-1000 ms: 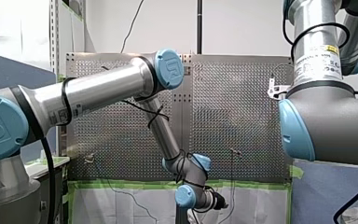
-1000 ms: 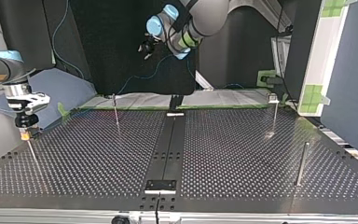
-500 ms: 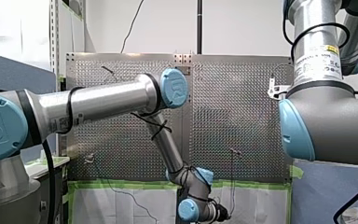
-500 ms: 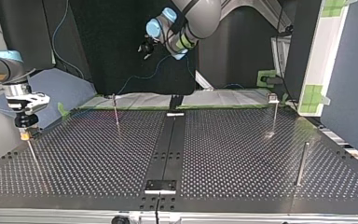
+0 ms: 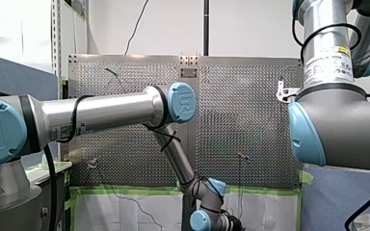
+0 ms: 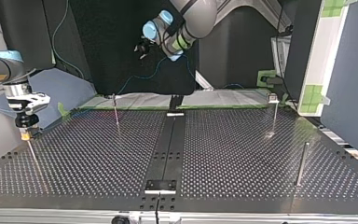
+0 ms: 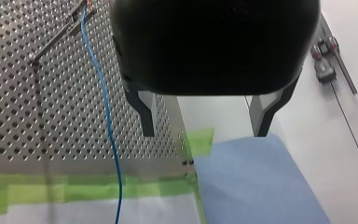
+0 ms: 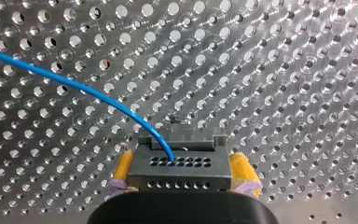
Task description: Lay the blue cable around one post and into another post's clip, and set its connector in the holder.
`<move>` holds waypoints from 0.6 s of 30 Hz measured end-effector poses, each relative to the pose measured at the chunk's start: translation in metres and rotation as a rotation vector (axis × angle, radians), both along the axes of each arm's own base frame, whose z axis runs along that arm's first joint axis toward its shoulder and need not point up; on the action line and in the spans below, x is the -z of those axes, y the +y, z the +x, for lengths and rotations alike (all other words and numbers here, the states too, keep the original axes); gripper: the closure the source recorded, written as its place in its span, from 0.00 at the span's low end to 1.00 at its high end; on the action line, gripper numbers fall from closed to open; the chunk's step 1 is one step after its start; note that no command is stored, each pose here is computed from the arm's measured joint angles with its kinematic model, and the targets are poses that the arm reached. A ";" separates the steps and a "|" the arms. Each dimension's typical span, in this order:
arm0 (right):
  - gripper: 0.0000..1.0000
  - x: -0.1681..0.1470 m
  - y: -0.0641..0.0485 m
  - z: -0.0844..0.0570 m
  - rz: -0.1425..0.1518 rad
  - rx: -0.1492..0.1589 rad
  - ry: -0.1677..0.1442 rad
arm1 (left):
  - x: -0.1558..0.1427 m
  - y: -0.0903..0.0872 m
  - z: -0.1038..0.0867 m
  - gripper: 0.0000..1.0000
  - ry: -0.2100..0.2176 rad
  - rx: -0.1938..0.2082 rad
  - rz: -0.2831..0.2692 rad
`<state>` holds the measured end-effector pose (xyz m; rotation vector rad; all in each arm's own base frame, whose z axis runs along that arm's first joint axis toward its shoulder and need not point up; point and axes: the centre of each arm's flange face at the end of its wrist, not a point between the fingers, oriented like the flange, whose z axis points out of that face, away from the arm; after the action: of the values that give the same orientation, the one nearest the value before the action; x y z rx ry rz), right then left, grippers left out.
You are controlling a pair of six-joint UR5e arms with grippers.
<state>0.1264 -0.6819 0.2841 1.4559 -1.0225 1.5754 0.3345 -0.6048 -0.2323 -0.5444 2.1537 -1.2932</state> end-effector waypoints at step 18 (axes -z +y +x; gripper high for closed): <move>0.20 0.000 0.000 0.001 0.000 -0.002 0.001 | -0.051 -0.038 0.078 0.00 -0.131 -0.105 -0.130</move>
<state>0.1271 -0.6817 0.2839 1.4577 -1.0205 1.5763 0.4124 -0.6430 -0.1811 -0.5999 1.9190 -1.3785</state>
